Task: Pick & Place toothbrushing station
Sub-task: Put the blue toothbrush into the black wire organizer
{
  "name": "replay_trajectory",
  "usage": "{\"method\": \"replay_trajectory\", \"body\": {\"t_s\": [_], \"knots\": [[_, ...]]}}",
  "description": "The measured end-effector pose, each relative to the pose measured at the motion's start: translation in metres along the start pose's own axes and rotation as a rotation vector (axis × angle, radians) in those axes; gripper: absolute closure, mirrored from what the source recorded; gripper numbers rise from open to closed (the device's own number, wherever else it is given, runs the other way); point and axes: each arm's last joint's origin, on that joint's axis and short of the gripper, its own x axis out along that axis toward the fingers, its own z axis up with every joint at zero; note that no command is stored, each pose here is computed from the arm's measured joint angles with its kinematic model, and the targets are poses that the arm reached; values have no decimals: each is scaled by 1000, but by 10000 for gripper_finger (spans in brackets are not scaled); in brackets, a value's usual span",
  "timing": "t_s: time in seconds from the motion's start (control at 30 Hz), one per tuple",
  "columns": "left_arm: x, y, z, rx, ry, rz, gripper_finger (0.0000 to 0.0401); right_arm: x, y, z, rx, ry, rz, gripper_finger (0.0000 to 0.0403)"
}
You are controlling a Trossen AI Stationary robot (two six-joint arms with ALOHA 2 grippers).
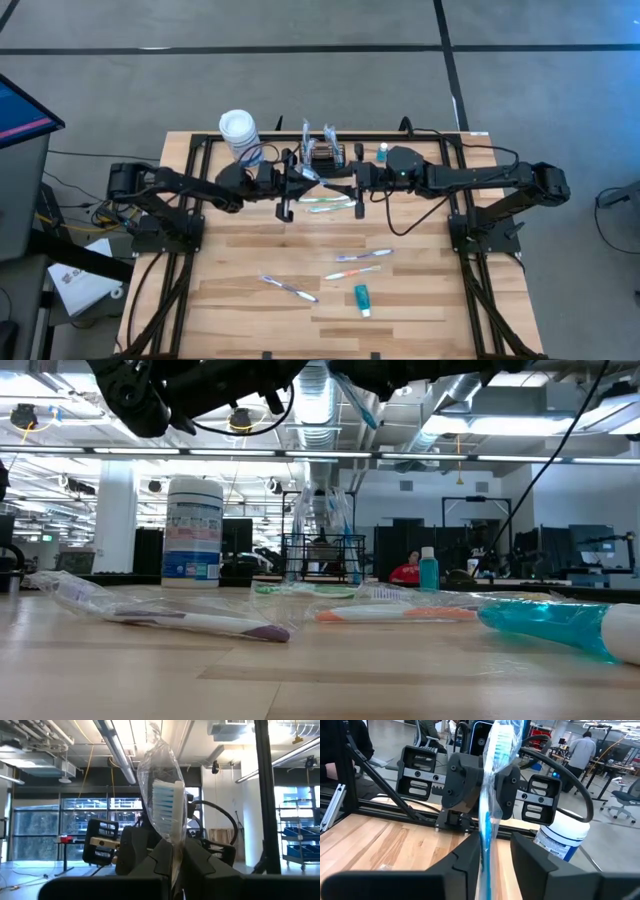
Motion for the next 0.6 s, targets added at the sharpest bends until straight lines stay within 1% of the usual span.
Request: {"method": "replay_trajectory", "body": {"t_s": [0.2,0.33,0.5,0.6], "knots": [[-5,7,9,-11,114,10,394,0,-2,0,1,0,-7,286],[-10,10,22,-10,188,23,394,0,-2,-1,2,12,-8,278],[-20,15,34,-18,281,61,394,0,-1,-1,4,14,-5,273],[-26,22,37,-17,326,103,394,0,-1,-1,4,14,-6,274]]}}
